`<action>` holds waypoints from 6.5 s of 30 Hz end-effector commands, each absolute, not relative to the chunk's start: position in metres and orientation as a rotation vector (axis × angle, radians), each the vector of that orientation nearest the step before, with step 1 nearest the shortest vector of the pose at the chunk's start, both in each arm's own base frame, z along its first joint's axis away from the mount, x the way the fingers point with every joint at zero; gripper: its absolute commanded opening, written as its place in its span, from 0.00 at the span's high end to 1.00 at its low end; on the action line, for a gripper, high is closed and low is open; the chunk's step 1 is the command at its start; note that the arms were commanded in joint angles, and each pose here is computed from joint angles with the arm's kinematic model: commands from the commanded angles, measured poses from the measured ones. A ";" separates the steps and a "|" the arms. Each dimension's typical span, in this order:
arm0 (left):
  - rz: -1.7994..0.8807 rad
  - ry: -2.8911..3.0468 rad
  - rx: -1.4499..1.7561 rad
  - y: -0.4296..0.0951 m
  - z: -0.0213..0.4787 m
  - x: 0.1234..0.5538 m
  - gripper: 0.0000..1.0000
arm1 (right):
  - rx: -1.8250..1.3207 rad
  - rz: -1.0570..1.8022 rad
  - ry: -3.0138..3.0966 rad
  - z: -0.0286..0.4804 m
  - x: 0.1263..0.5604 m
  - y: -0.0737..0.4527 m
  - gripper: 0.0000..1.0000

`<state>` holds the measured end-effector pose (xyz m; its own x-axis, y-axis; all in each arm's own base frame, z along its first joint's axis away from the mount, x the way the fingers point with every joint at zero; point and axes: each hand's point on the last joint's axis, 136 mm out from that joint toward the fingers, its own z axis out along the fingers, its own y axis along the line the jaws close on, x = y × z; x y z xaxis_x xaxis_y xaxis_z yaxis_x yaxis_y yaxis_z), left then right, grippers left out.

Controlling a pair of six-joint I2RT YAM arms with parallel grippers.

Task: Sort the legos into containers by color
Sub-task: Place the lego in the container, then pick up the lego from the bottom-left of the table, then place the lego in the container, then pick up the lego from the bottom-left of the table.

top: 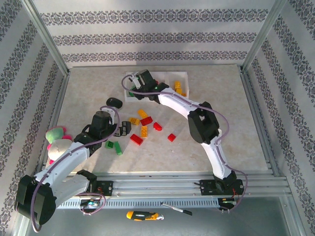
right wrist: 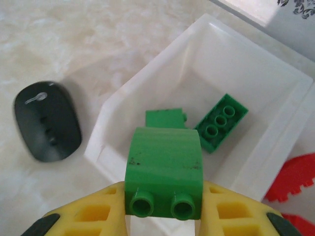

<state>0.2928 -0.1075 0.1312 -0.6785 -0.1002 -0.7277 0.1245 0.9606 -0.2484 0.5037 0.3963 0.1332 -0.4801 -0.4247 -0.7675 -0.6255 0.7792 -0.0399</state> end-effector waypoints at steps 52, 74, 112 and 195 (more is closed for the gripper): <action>-0.052 2.918 -0.660 -0.104 0.022 0.202 0.46 | -0.909 0.540 2.081 0.188 0.324 0.296 0.14; -0.104 2.703 -0.365 -0.133 0.109 0.306 0.77 | -0.874 0.633 1.967 0.235 0.298 0.289 0.12; -0.042 2.527 -0.173 -0.165 0.134 0.586 0.39 | -0.757 0.558 1.950 0.245 0.294 0.262 0.12; -0.231 2.410 -1.108 -0.087 0.099 0.342 0.65 | -0.947 0.677 1.980 0.210 0.284 0.326 0.11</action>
<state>0.3028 -0.0758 0.0737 -0.5031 -0.8250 -0.2576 -0.7769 0.5623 -0.2834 0.2799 0.3330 0.1982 -0.4003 -0.4031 -0.8230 -0.8228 0.5536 0.1290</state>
